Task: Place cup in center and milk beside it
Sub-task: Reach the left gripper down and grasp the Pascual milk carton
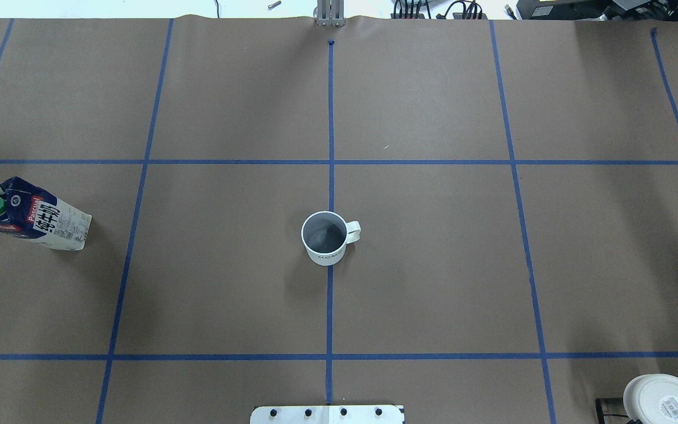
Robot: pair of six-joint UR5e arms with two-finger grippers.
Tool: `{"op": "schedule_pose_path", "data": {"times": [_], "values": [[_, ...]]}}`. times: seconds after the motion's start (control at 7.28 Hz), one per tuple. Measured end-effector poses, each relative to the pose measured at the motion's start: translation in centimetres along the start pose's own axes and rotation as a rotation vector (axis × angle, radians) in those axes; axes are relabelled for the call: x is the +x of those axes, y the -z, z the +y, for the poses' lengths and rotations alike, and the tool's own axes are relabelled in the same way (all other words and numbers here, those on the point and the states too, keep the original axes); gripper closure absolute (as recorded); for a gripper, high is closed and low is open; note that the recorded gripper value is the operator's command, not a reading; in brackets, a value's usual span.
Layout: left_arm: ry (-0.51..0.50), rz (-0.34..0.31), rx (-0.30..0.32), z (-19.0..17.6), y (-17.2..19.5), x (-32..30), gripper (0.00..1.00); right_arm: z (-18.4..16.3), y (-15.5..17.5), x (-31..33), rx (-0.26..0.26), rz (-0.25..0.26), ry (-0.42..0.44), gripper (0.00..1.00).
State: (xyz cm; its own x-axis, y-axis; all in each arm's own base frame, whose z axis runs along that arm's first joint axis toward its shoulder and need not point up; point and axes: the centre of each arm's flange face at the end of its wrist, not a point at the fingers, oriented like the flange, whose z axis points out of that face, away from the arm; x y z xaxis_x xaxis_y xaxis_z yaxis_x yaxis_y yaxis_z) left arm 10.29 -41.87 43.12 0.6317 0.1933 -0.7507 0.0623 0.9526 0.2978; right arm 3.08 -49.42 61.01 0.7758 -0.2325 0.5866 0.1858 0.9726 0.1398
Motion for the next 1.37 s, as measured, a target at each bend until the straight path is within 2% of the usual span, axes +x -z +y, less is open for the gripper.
{"op": "schedule_pose_path", "data": {"times": [0.27,0.55,0.69,0.96,1.1,1.37], "values": [[0.014,-0.055,-0.029,1.2,-2.8,0.7,0.01,2.5,-1.2,1.7,-0.029,0.016,-0.006,0.0],[0.043,-0.055,-0.055,1.6,-5.1,3.0,0.03,2.8,-1.4,1.9,-0.035,0.018,-0.007,0.0],[0.047,-0.065,-0.061,1.7,-6.6,4.3,0.2,2.8,-1.4,2.0,-0.035,0.018,-0.008,0.0],[0.043,-0.097,-0.063,1.6,-8.8,4.8,0.87,2.8,-1.4,2.0,-0.036,0.019,-0.009,0.0],[0.04,-0.106,-0.065,1.5,-9.3,4.7,1.0,2.8,-1.4,2.0,-0.036,0.019,-0.01,0.0],[0.035,-0.109,-0.066,1.4,-9.7,4.6,1.0,2.8,-1.5,2.0,-0.037,0.018,-0.012,0.0]]}}
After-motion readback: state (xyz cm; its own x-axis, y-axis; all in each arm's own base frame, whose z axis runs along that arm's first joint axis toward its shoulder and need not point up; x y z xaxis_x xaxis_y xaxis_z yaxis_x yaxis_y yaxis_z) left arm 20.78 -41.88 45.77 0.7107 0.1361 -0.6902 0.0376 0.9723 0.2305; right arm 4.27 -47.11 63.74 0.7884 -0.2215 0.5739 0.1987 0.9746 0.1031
